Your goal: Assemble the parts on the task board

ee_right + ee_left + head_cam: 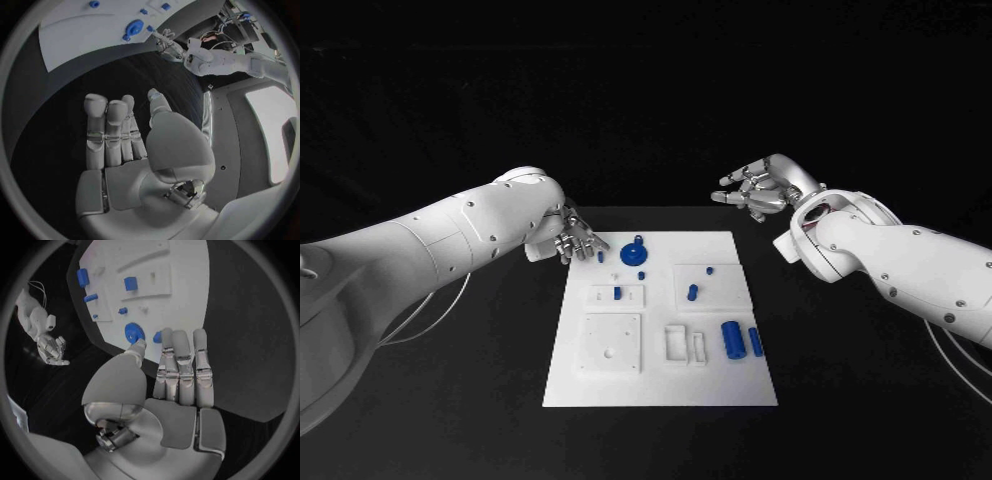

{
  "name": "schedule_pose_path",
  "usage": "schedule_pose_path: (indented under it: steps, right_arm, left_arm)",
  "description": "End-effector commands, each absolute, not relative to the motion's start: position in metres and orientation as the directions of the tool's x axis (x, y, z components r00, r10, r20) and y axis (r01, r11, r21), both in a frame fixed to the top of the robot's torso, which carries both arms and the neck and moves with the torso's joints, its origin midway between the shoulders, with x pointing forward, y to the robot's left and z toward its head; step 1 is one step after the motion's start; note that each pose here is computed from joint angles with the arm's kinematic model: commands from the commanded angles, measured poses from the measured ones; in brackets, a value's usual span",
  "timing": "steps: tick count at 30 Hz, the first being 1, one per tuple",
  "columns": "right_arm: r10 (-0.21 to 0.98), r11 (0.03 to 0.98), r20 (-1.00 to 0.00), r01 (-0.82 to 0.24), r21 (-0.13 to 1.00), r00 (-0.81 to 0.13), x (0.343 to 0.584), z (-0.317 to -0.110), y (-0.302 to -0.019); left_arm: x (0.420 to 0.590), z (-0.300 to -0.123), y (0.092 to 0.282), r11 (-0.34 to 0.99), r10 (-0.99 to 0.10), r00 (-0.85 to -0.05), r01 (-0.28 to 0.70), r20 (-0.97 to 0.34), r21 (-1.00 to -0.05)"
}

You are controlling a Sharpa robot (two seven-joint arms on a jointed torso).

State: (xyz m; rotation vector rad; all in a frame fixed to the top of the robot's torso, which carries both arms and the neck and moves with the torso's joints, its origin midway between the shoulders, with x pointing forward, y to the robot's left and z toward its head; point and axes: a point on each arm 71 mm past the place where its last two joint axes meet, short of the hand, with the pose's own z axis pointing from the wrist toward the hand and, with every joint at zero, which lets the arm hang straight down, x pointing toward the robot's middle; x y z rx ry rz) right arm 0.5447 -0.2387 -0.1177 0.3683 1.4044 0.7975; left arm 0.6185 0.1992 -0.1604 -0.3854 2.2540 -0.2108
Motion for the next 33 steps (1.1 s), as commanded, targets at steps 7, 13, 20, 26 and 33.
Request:
schedule_pose_path:
  steps: [7,13,20,26,33]
  right_arm:
    - [0.682,0.693,-0.731,-0.293,0.659,-0.030,0.5439,-0.1165,-0.2355]
    - [0.682,0.693,-0.731,-0.294,0.659,-0.030,0.5438,-0.1164,-0.2350]
    - [0.683,0.692,-0.730,-0.295,0.659,-0.030,0.5437,-0.1162,-0.2343]
    - [0.682,0.692,-0.730,-0.295,0.659,-0.030,0.5435,-0.1161,-0.2347]
    - [0.682,0.693,-0.731,-0.294,0.658,-0.030,0.5435,-0.1161,-0.2350]
  left_arm:
    - [0.6168,-0.1657,0.1931,0.941,-0.334,-0.644,-0.186,-0.688,-0.283]
    - [0.6170,-0.1671,0.1933,0.939,-0.340,-0.643,-0.190,-0.686,-0.287]
    - [0.6180,-0.1684,0.1965,0.932,-0.358,-0.635,-0.204,-0.685,-0.299]
    - [0.6183,-0.1695,0.1968,0.927,-0.371,-0.633,-0.211,-0.679,-0.309]
    - [0.6192,-0.1723,0.1982,0.921,-0.386,-0.625,-0.222,-0.679,-0.319]
